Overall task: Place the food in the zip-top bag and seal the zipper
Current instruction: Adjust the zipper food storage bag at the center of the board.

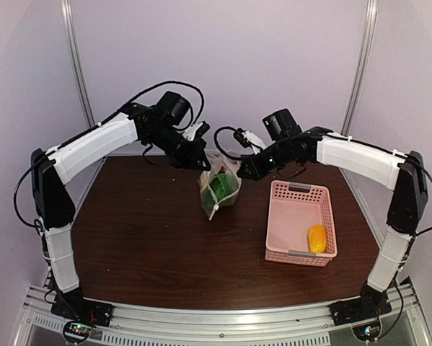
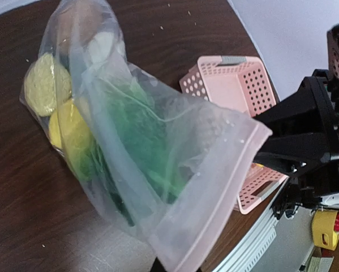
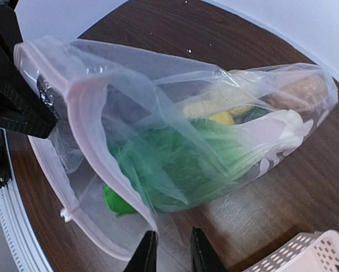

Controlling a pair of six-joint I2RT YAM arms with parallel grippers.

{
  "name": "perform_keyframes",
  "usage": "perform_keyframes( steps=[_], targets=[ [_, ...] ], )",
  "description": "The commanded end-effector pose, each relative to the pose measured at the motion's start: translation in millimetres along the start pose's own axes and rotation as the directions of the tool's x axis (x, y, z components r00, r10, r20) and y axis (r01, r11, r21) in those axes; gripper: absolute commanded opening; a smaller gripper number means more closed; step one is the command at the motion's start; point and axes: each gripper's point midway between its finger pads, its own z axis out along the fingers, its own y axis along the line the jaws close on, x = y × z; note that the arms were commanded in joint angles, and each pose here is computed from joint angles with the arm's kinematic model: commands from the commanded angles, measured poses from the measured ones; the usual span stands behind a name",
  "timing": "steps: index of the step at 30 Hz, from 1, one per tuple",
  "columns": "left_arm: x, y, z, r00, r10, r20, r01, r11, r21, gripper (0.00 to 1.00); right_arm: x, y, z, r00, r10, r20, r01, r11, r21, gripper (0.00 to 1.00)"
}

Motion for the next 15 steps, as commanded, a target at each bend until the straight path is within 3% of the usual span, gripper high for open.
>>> perform_keyframes(
  steps=[1,4,6,11,15],
  targets=[
    [1.1,-35.7,-8.6,0.997,0.079,-0.005,-0.078,0.990,0.115,0.00,-18.0,15.2,-70.0,0.993,-0.066,0.101,0.067,0.998,-0.008,0.35],
    [-7.7,-57.9,-13.9,0.994,0.101,0.034,-0.106,0.977,0.187,0.00,-13.0,5.0,-117.6,0.983,-0.137,0.126,0.128,0.988,0.082,0.54],
    [-13.6,-70.9,-19.3,0.991,0.116,0.062,-0.127,0.966,0.226,0.00,9.3,-4.1,-135.8,0.976,-0.204,0.077,0.193,0.973,0.130,0.60],
    [-16.8,-90.8,-24.9,0.988,0.130,0.082,-0.148,0.944,0.296,0.00,124.5,-35.9,-134.6,0.931,-0.261,-0.255,0.304,0.941,0.147,0.60],
    [-13.2,-91.8,-26.4,0.989,0.134,0.067,-0.149,0.942,0.301,0.00,183.1,-57.6,-137.9,0.887,-0.230,-0.401,0.307,0.942,0.139,0.62]
  ],
)
